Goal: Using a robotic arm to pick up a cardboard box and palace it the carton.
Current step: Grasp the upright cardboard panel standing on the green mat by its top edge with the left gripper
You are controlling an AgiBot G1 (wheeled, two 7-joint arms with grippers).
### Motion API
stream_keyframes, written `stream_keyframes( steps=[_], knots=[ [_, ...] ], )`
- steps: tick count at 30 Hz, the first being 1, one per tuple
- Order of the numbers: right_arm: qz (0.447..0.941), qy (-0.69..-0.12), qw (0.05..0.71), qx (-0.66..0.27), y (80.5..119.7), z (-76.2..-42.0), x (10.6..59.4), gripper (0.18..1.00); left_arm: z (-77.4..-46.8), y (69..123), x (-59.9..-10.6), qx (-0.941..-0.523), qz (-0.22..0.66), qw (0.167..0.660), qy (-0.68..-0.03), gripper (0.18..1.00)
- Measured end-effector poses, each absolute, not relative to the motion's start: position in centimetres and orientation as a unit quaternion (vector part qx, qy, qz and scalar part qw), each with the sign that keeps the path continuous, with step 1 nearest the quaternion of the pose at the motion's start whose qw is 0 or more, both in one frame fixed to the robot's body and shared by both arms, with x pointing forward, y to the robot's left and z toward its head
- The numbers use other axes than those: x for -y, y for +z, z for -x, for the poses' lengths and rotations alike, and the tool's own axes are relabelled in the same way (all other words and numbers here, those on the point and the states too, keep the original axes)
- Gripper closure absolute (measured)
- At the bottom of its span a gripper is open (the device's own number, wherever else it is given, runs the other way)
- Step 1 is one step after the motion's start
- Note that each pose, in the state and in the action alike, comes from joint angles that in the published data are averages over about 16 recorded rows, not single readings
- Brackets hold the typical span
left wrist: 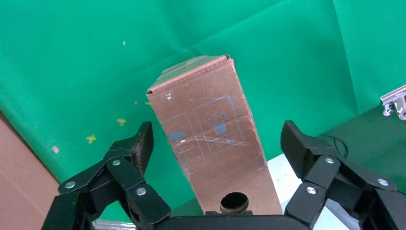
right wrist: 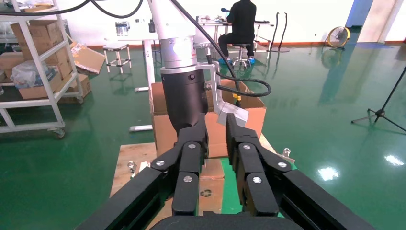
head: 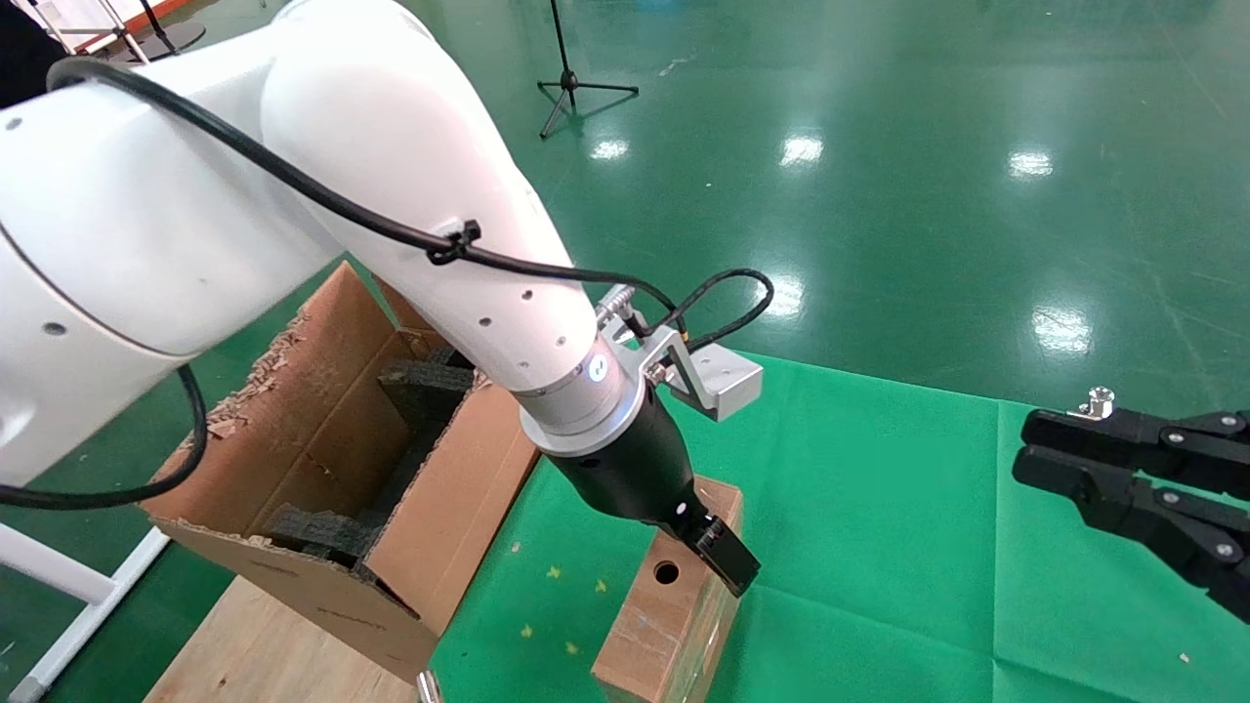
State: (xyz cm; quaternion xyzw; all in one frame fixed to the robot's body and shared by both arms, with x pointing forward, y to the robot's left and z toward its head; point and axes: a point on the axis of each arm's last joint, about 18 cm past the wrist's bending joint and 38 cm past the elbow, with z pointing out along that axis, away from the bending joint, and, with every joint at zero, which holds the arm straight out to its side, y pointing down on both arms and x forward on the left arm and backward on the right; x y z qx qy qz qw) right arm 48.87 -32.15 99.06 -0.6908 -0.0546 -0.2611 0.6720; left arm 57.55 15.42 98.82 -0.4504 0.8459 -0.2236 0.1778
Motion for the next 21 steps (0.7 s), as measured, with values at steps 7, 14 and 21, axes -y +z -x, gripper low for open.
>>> stream_keyframes(
  steps=[7,14,21],
  knots=[
    [0.691,-0.261,0.672,0.055,99.06,-48.87,32.15,0.865,-57.51,98.84,-15.42,-0.846,0.451,0.177,-0.224,0.249],
    [0.691,-0.261,0.672,0.055,99.06,-48.87,32.15,0.746,-57.48,98.85,-15.42,-0.845,0.451,0.176,-0.225,0.339],
    [0.691,-0.261,0.672,0.055,99.06,-48.87,32.15,0.584,-57.49,98.87,-15.45,-0.845,0.452,0.176,-0.225,0.476]
  ],
)
